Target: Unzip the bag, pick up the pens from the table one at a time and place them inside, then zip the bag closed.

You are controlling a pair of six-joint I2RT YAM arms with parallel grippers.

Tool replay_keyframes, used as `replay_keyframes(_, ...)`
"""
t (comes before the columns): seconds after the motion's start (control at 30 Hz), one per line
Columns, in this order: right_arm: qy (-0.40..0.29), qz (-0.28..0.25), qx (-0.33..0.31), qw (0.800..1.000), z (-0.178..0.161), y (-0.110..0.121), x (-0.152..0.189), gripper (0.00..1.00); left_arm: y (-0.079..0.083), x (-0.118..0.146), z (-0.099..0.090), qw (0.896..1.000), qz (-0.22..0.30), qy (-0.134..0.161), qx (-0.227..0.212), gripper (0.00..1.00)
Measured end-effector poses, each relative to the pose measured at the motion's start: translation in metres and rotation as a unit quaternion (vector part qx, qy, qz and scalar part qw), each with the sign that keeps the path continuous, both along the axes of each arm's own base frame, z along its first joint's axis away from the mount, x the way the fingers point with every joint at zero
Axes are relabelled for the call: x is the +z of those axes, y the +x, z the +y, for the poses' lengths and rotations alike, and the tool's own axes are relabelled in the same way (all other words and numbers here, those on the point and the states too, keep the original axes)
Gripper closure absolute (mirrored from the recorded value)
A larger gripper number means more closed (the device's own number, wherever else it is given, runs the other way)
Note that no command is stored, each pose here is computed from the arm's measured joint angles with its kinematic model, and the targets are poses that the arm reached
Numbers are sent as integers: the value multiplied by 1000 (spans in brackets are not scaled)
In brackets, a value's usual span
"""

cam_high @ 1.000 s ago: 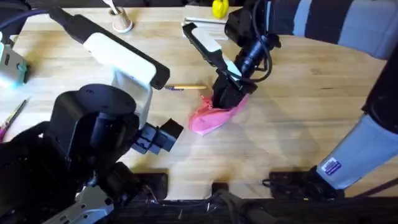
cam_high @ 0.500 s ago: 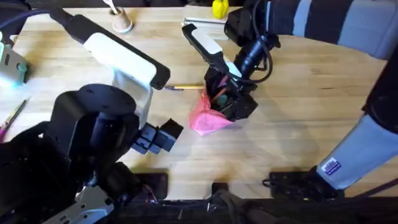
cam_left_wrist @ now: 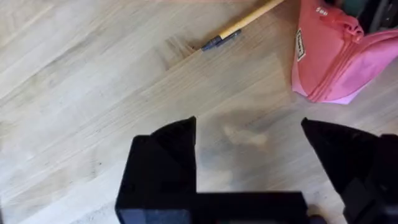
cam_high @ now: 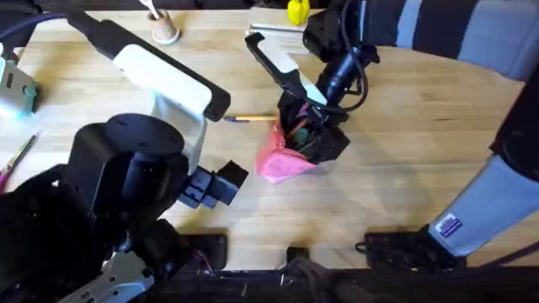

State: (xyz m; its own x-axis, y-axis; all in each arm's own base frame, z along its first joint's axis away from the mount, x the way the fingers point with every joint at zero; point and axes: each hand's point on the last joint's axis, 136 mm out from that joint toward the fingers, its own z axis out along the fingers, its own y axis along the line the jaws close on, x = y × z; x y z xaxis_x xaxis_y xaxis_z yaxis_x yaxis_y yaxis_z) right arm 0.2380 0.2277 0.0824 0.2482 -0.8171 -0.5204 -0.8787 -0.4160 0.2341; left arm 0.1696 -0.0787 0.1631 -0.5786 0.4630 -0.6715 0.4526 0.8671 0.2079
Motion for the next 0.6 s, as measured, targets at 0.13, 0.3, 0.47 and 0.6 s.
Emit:
replay_keyframes(0.13, -7, -4, -13, 1000, -2, 5, 13, 4, 0, 0, 0, 1000, -1, 2, -2, 8)
replay_keyframes(0.3, 3, -47, -63, 997, -1, 29, 56, 4, 0, 0, 0, 1000, -3, 12, -12, 7)
replay_keyframes(0.47, 23, -86, -132, 987, 8, 51, 106, 4, 1, 0, 1, 1000, -6, 16, -13, 7)
replay_keyframes(0.6, 18, -70, -154, 985, 15, 44, 117, 4, 1, 1, 2, 1000, -8, 20, -11, 7)
